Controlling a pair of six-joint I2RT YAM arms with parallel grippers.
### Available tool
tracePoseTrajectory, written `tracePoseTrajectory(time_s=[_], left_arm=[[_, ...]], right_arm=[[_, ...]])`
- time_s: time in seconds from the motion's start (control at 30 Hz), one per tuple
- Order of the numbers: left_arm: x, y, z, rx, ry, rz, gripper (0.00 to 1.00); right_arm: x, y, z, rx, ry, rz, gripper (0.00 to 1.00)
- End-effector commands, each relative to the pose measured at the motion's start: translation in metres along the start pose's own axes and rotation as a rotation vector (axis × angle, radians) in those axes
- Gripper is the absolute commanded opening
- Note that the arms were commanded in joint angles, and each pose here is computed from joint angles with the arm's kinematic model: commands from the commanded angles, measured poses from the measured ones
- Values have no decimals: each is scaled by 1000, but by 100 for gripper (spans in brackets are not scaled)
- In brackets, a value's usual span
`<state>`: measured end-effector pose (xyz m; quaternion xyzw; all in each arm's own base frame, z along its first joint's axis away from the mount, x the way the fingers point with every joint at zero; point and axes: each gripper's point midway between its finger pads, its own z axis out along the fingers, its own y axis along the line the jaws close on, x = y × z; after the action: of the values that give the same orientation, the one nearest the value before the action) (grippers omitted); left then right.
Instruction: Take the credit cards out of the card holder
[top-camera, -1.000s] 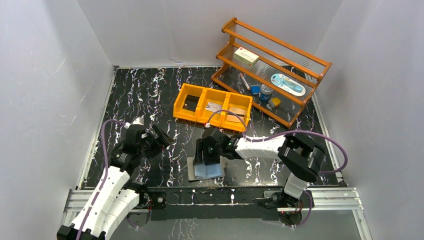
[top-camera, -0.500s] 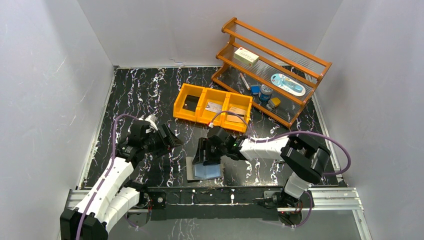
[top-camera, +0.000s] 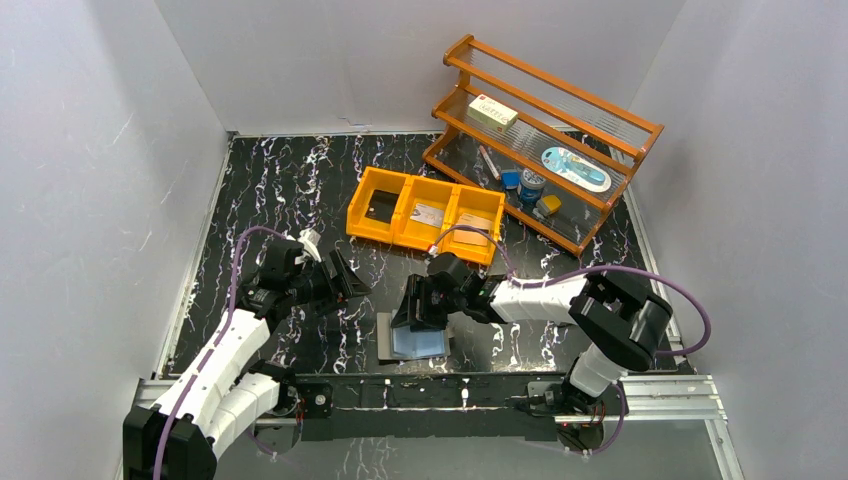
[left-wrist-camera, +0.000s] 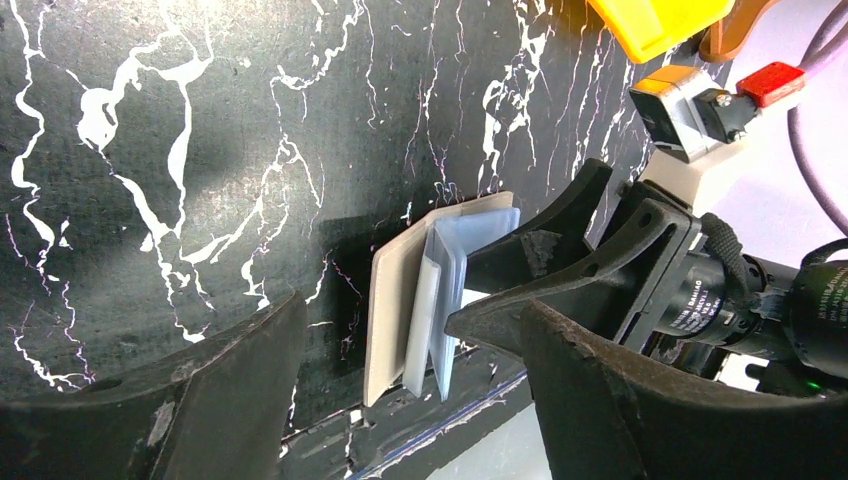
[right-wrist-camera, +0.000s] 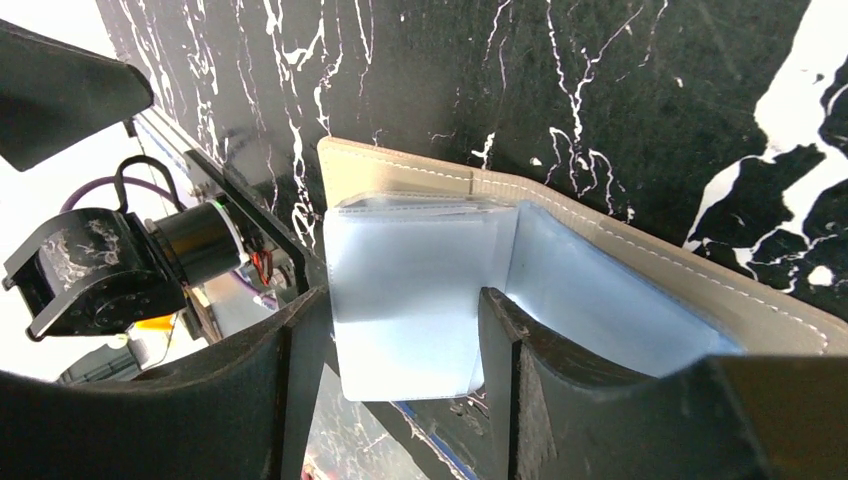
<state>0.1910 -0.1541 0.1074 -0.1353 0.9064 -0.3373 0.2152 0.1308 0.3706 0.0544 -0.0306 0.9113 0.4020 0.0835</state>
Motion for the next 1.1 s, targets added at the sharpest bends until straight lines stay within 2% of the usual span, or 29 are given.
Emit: tracePoseTrajectory(time_s=[0.0,0.17,0.33,0.4,0.47,0.6,0.7,0.8,0.93,1.07], left_arm=[[6,-3,0,32,30,11,75],[6,-6,-1,43,35,19,75],[6,-7,0,49,44,23,75],[6,-7,0,52,48,23,75],[7,-8,0,59,53,26,74],[11,-13,0,86,79,16,68],[15,-18,1,109,102,22,64],[21,-21,2,115,127,29,64],[35,-20,8,90,153,43,64],[54,-22,17,56,192,76,64]], right_arm=[[-10,27,-13,-105,-42,-22,62],[-11,29,-17,-133,-47,-19,51],[-11,19,-15,-90,-45,-26,39],[-13,15,-16,-55,-49,-42,40],[-17,9,-20,-2,-67,-57,46],[-38,-5,-38,127,-177,-115,46],[-46,-21,-50,195,-193,-122,45],[-55,-25,-59,173,-211,-97,45],[-69,-6,-69,80,-257,-86,46],[-66,5,-63,33,-203,-92,47]])
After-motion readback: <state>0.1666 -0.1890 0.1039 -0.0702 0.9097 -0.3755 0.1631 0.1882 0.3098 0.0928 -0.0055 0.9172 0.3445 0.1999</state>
